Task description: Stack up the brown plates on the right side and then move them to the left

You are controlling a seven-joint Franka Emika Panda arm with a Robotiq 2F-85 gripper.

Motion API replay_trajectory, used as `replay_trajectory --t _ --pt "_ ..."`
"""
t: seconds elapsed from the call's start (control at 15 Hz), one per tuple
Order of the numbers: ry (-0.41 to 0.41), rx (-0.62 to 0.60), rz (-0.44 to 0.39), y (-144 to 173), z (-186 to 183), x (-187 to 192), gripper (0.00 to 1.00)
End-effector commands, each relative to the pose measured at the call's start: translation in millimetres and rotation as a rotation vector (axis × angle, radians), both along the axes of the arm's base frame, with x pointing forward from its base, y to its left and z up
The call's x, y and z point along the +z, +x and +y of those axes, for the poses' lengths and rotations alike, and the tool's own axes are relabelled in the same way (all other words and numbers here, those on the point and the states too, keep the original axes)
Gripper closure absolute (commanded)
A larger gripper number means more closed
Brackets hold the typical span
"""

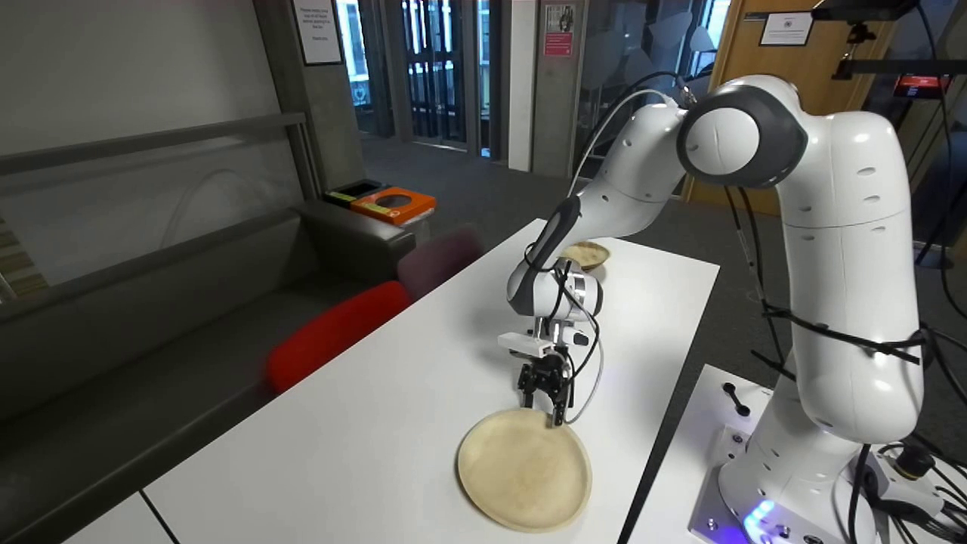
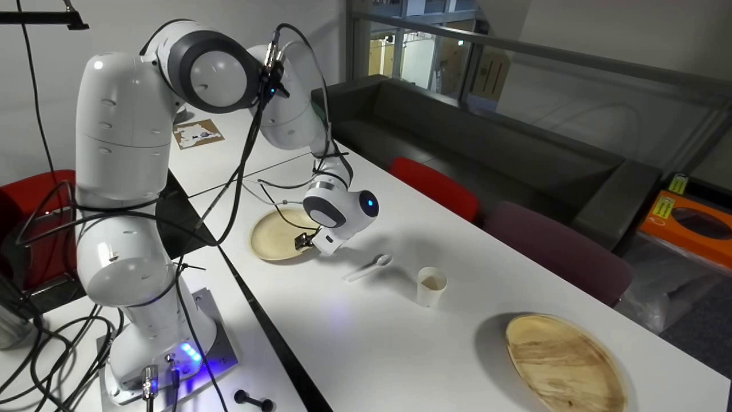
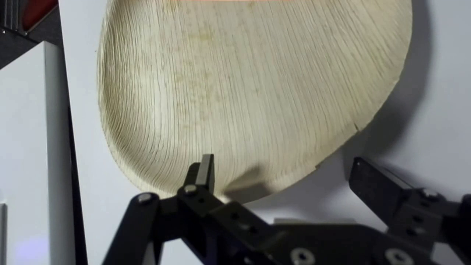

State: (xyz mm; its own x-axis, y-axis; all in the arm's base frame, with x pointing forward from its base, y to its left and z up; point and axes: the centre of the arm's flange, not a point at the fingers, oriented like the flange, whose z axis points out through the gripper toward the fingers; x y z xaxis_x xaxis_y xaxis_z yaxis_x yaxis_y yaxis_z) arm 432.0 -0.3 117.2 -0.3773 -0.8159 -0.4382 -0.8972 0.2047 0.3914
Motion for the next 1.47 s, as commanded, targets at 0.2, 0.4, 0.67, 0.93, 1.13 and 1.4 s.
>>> replay_trajectory --t 0.2,0.4,0.67,0.93,1.13,1.4 --pt "0.03 0.054 -0.058 -16.5 -1.0 2.5 0.42" --pt "0.042 0.073 -0.074 -17.8 -1.0 4.2 0.65" --pt "0.053 0.112 -0.128 -19.9 -3.0 23.2 0.93" --pt "0.034 0.15 -0.295 -21.4 -16.5 87.7 0.98" --pt "0.018 0.155 -0.406 -15.4 -26.2 142.8 0.98" --pt "0.001 0.152 -0.487 16.9 -54.3 213.2 0.98"
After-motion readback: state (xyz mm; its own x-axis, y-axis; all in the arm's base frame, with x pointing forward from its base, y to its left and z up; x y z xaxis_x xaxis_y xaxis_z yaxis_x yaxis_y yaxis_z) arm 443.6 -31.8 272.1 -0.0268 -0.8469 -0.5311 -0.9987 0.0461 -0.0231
